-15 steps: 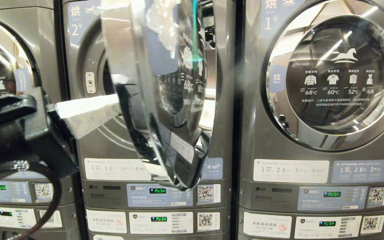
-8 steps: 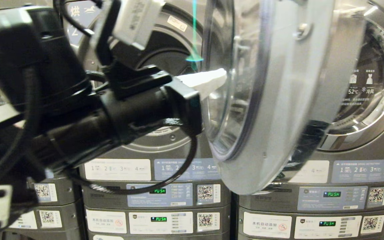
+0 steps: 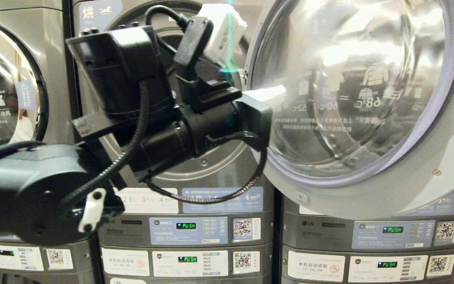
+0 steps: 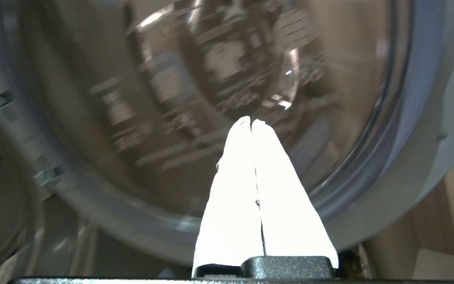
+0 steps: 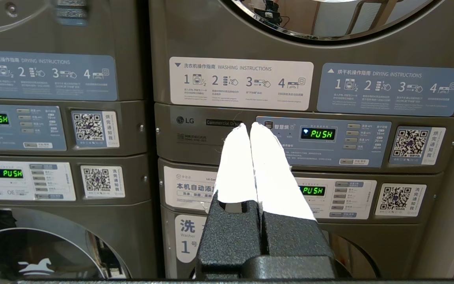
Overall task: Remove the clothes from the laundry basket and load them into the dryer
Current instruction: Open the dryer
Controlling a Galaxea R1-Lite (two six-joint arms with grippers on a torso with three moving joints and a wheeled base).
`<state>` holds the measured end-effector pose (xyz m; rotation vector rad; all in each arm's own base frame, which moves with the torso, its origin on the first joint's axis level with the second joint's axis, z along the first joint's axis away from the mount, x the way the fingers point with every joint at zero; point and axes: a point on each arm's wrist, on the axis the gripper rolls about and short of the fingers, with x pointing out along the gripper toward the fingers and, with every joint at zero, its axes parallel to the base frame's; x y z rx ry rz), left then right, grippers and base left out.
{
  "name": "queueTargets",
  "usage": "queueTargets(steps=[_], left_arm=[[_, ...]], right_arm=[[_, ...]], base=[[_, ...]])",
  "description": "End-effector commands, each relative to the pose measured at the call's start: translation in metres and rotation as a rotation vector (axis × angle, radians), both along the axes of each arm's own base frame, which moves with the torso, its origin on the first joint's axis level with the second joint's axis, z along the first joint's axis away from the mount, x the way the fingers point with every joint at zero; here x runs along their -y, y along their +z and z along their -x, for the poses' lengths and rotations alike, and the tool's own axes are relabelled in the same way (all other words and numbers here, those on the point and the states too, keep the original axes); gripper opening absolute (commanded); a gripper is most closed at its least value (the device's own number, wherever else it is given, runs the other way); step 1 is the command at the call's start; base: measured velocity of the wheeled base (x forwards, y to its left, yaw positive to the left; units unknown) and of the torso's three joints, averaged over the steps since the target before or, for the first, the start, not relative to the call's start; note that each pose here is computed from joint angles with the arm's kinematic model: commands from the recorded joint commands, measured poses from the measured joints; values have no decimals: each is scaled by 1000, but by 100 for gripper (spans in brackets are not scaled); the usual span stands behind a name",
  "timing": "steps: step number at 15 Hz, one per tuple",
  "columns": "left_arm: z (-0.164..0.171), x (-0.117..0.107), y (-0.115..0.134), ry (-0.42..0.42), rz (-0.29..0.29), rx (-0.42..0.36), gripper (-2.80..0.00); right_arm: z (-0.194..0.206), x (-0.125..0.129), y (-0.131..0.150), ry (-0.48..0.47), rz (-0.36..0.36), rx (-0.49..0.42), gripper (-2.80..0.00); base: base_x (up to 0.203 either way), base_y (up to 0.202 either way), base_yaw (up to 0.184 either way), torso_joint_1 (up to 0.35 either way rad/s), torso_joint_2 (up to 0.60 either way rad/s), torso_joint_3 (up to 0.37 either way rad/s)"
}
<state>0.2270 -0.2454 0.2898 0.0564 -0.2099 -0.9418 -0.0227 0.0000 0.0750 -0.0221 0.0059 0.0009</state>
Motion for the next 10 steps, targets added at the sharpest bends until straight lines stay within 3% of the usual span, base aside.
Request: queueTargets(steps=[1, 5, 7, 10], left_arm=[[3, -38, 15, 79, 14, 22, -280], [29, -152, -1, 390, -120, -67, -280], [66, -191, -40, 501, -186, -182, -280], [133, -221, -111, 579, -230, -354, -280]], right_arm=[[0, 0, 0, 1, 1, 0, -280], [0, 0, 0, 2, 1, 1, -280], [0, 0, 0, 2, -2, 1, -280], [0, 0, 0, 2, -2, 1, -280]], base=[[0, 0, 0, 0, 0, 0], [0, 0, 0, 0, 0, 0], [0, 0, 0, 0, 0, 0], [0, 0, 0, 0, 0, 0]])
